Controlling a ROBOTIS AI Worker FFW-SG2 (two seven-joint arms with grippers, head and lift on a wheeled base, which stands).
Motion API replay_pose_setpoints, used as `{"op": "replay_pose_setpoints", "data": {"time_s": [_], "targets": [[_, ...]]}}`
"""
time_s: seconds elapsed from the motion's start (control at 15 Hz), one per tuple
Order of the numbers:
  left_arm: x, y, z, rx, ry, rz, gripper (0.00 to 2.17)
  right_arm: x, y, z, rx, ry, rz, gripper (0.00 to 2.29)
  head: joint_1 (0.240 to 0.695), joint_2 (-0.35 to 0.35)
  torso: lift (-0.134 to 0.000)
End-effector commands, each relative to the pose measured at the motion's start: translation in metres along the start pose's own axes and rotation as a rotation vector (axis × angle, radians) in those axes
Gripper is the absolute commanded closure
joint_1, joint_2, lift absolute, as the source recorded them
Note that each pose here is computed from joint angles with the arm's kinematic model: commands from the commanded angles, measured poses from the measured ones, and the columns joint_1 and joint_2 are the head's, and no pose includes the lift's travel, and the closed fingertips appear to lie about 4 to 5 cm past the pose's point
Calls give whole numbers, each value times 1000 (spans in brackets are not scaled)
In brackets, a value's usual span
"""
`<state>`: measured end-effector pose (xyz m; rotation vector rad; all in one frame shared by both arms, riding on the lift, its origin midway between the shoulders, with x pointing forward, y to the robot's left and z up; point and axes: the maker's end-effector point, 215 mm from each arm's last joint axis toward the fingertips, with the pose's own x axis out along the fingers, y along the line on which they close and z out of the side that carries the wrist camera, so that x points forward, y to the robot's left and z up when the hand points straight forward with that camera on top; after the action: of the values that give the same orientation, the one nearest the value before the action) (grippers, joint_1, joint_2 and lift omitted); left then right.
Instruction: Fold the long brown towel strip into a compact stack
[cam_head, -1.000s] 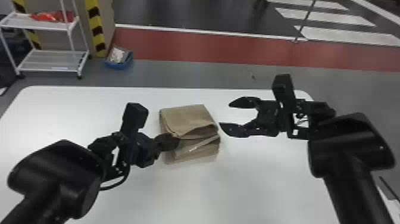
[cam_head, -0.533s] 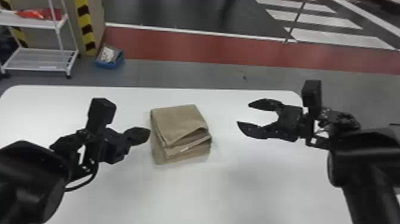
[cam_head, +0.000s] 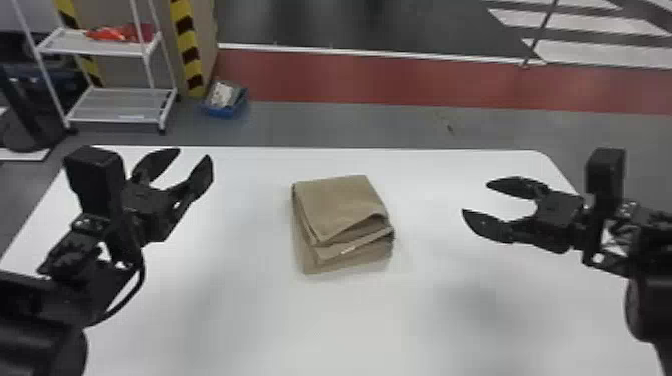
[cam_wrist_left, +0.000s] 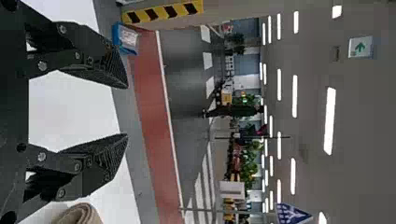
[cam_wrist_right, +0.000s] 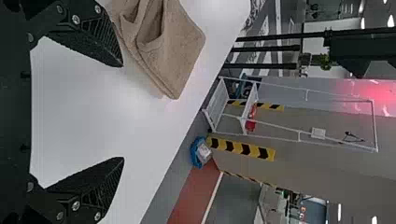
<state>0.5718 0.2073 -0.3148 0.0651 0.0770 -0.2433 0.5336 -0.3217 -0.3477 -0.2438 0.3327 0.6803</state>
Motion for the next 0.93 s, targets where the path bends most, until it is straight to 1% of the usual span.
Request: {"op": "replay_pose_setpoints", "data": {"time_s": [0.0, 0.07, 0.13, 0.2, 0.27, 0.33, 0.4, 0.53, 0.6, 0.67, 0.8, 0.87], "targets": [[-16, -11, 7, -41, -62, 22, 167, 4, 4, -6, 18, -38, -38, 124, 695, -113, -125], [-24, -17, 14, -62, -97, 33, 164, 2, 1, 1, 23, -102, -80, 117, 695, -114, -125], [-29, -21, 17, -73, -118, 44, 164, -2, -2, 4, 60, -154, -117, 117, 695, -115, -125], [-34, -27, 23, -80, -136, 54, 164, -5, -5, 10, 113, -216, -150, 117, 695, -124, -125], [-38, -28, 25, -91, -142, 78, 164, -7, -5, 16, 152, -265, -176, 110, 695, -129, -125], [-44, -30, 24, -106, -144, 97, 161, -8, -2, 23, 152, -296, -206, 97, 695, -135, -125], [-46, -33, 21, -107, -140, 102, 161, -4, 5, 26, 159, -308, -225, 93, 695, -138, -125], [-50, -43, 9, -92, -120, 115, 161, -1, 17, 48, 193, -370, -280, 93, 695, -138, -125], [-51, -51, 5, -90, -113, 105, 161, 1, 20, 58, 190, -386, -304, 90, 695, -136, -125], [-55, -53, -4, -73, -94, 117, 161, 4, 22, 65, 208, -398, -338, 90, 695, -134, -125], [-62, -59, -11, -32, -70, 138, 161, 4, 30, 68, 265, -411, -409, 90, 695, -128, -125], [-64, -64, -17, -14, -40, 132, 161, 3, 38, 62, 286, -406, -438, 90, 695, -127, -125]]}}
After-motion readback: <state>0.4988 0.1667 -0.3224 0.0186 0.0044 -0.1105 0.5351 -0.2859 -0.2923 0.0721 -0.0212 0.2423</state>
